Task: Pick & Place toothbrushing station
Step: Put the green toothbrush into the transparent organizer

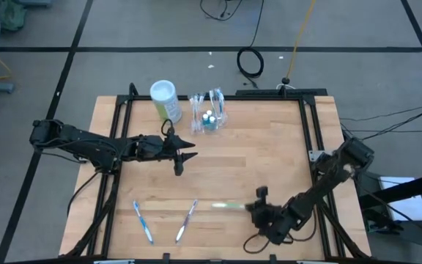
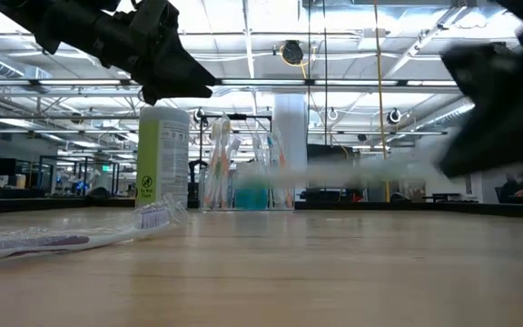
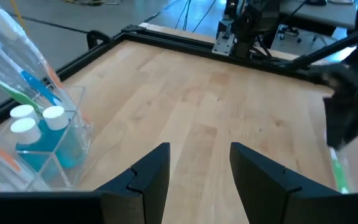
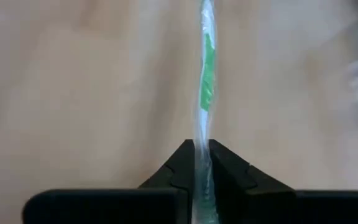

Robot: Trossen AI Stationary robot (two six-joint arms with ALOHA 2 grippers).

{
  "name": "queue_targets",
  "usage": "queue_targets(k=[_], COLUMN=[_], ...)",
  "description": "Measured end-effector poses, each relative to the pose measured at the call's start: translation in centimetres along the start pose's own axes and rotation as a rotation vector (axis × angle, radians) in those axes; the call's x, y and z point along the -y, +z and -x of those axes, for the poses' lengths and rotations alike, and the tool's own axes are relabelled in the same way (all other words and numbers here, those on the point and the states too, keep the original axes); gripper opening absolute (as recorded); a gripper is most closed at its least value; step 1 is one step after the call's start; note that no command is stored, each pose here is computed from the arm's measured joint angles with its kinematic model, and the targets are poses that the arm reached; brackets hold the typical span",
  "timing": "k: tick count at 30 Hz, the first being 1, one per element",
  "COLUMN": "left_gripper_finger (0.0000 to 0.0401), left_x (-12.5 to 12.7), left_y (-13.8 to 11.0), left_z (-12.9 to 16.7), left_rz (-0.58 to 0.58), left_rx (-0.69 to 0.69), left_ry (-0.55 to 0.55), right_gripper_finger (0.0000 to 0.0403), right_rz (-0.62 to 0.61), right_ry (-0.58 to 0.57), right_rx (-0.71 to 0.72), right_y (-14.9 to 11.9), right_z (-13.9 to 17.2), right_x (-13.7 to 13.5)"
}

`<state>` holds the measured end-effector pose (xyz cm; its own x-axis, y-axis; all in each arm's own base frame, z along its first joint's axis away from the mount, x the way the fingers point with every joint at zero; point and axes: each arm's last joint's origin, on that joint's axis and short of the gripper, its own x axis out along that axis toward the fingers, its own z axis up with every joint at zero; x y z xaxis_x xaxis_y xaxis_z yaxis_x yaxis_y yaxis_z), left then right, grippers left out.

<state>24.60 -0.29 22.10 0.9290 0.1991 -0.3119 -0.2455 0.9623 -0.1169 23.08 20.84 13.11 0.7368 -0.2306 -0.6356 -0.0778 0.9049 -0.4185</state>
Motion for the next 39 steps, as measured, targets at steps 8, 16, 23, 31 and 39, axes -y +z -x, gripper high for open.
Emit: queue_targets(k=[8, 16, 23, 31, 39], left_gripper_finger=[0.0175, 0.0175, 0.0175, 0.0175, 0.0175], left_x=[0.0, 0.0, -0.4, -1.3, -2.3], left_y=[0.0, -0.2, -0.1, 0.6, 1.5], left_z=[0.0, 0.0, -0.1, -0.2, -0.3], left_rz=[0.079, 0.083, 0.043, 0.026, 0.001], left_rx=[-0.003, -0.023, -0.008, 0.048, 0.123], left_ry=[0.000, 0.005, 0.027, 0.092, 0.126], right_gripper_finger=[0.0027, 0.0019, 0.0018, 0.0018, 0.0018], right_rz=[0.548, 1.137, 1.334, 1.517, 1.553], right_ry=[-0.168, -0.410, -0.636, -0.505, -0.407], right_rx=[-0.007, -0.238, -0.437, -0.693, -0.665], right_y=[3.5, 4.8, 5.3, 2.8, 1.1], right_z=[0.8, 1.3, 1.9, -0.7, -3.4], right_x=[8.6, 19.4, 27.1, 30.6, 31.9])
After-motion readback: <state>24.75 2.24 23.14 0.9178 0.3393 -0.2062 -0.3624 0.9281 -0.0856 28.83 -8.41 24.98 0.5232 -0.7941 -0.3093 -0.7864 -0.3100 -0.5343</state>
